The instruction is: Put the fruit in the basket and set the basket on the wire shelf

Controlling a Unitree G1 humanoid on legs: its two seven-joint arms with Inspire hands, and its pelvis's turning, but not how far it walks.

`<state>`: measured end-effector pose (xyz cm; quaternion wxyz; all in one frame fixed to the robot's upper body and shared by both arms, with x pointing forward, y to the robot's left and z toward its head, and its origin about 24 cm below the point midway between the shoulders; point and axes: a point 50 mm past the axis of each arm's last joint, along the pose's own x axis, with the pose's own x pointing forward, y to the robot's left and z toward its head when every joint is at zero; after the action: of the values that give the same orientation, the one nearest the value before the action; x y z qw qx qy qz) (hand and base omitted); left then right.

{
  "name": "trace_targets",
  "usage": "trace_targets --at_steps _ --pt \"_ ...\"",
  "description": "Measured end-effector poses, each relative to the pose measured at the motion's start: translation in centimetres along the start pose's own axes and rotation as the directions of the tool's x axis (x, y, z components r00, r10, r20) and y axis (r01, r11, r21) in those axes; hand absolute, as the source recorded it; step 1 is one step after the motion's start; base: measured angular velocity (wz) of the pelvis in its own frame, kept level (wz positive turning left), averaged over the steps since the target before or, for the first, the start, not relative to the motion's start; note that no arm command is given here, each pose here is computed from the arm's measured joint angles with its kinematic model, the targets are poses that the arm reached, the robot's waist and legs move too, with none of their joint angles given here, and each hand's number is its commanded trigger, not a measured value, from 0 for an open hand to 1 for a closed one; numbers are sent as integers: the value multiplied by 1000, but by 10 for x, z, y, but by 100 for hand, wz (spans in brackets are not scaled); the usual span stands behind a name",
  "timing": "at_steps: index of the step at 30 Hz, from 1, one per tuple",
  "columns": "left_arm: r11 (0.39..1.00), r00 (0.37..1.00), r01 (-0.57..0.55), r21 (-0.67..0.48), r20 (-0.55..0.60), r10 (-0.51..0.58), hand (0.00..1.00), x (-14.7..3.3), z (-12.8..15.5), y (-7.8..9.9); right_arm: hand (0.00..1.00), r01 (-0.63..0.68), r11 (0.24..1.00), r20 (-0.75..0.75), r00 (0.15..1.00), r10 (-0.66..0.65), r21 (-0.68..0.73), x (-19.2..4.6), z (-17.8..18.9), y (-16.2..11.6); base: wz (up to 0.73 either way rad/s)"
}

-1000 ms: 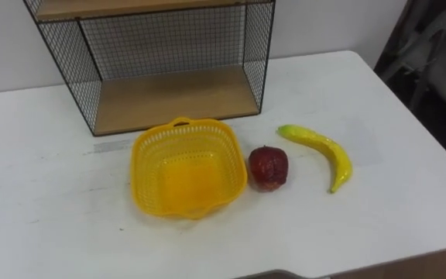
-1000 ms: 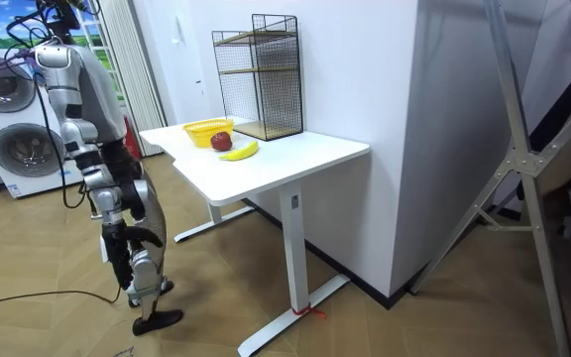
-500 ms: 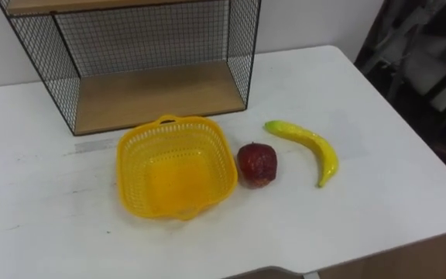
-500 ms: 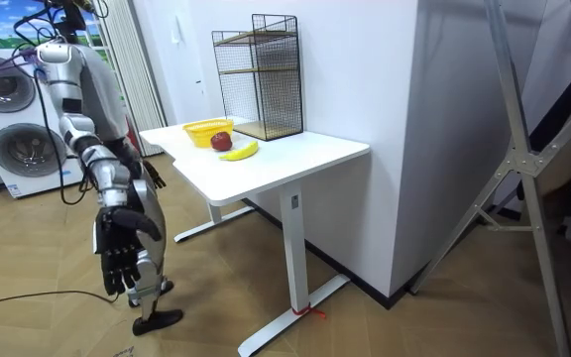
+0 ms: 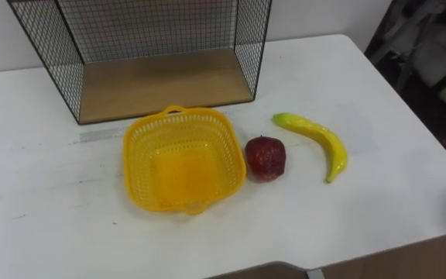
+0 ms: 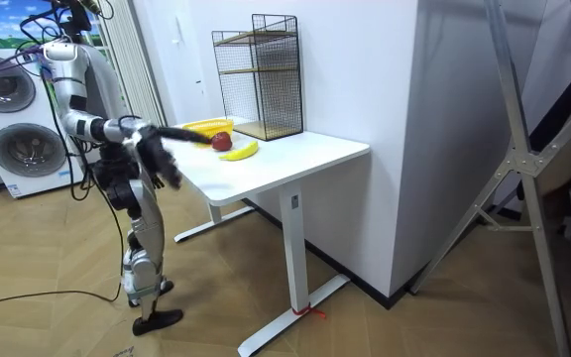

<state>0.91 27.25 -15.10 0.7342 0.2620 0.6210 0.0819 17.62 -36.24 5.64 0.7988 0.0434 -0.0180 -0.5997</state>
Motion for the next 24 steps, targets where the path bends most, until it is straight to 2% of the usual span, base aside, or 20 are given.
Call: trace_targets --at_steps 5,7,10,17,22,24 --pt "999 1000 23 27 0 -23 0 -1 -1 -6 0 -217 969 95 969 228 -117 -17 6 27 1" --pt "999 1000 27 28 5 -28 0 -1 0 -6 0 -355 926 123 921 370 -124 -28 13 43 0" --pt "999 999 31 34 10 -31 0 -1 2 -7 0 -466 872 137 864 485 -151 -35 17 54 0" --pt "998 999 36 52 15 -37 0 -1 3 -7 0 -588 763 139 760 635 -266 -43 17 64 4" --pt "994 997 65 84 43 -69 0 -1 7 -8 0 -695 633 93 645 758 -340 -63 7 78 7" --pt "994 996 72 83 51 -76 0 -1 8 -9 0 -715 605 82 620 780 -352 -66 5 81 6"
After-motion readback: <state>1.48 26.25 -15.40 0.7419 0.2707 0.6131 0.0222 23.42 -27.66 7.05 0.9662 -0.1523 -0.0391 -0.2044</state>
